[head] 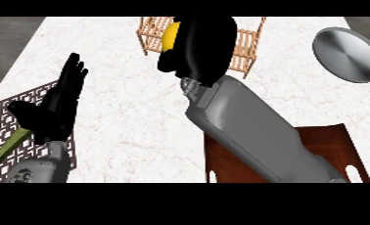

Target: Pick the lemon from the tray and place it in the tiered shelf

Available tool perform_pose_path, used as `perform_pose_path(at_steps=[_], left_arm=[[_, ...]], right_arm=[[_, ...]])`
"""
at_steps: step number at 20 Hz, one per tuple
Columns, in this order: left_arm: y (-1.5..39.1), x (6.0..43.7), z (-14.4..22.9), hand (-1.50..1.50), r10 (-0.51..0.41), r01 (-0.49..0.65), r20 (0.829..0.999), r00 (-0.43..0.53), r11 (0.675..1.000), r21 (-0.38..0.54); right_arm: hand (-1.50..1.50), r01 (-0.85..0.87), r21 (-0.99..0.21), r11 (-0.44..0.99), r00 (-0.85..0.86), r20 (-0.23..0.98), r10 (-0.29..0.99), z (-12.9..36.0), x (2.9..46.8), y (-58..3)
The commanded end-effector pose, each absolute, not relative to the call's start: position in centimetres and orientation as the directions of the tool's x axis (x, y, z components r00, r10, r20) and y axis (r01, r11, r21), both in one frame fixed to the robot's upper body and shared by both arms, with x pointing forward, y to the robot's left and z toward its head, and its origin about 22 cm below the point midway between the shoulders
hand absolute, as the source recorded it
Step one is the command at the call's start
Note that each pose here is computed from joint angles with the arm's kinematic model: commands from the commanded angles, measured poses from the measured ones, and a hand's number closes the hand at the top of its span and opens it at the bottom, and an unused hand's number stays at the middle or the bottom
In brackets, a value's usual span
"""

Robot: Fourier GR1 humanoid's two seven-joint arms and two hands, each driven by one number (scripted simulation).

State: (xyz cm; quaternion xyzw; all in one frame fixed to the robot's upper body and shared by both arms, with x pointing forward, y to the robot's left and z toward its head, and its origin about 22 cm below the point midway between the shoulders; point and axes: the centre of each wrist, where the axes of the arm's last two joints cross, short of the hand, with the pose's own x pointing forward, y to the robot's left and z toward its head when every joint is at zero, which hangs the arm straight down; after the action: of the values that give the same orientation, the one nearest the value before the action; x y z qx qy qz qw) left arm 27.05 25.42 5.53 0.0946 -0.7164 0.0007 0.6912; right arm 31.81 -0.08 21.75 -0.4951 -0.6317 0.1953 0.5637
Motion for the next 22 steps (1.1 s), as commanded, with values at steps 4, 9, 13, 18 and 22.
perform_pose_path(at_steps=[4, 9, 13, 18, 22], left_arm=[[25.8, 26.9, 6.4, 0.00, -0.121, -0.132, 0.992, -0.035, 0.985, 0.115], [26.0, 26.8, 5.4, 0.00, -0.129, -0.138, 0.991, -0.041, 0.983, 0.123], [26.1, 26.9, 5.9, 0.00, -0.121, -0.146, 0.992, -0.040, 0.983, 0.114], [26.1, 26.6, 6.7, 0.00, -0.132, -0.122, 0.990, -0.055, 0.985, 0.125], [25.5, 26.9, 6.2, 0.00, -0.136, -0.132, 0.988, -0.071, 0.983, 0.126]], right_arm=[[1.50, 0.492, -0.745, 0.451, 0.329, 0.639, 0.696, 23.1, 33.3, 0.4], [1.50, 0.515, -0.736, 0.439, 0.338, 0.645, 0.686, 21.0, 35.5, -0.2], [1.50, 0.553, -0.710, 0.437, 0.313, 0.662, 0.681, 19.2, 37.4, -1.7], [1.50, 0.590, -0.683, 0.430, 0.305, 0.682, 0.665, 18.5, 38.7, -1.6], [1.50, 0.579, -0.693, 0.429, 0.305, 0.672, 0.675, 17.0, 40.3, -2.4]])
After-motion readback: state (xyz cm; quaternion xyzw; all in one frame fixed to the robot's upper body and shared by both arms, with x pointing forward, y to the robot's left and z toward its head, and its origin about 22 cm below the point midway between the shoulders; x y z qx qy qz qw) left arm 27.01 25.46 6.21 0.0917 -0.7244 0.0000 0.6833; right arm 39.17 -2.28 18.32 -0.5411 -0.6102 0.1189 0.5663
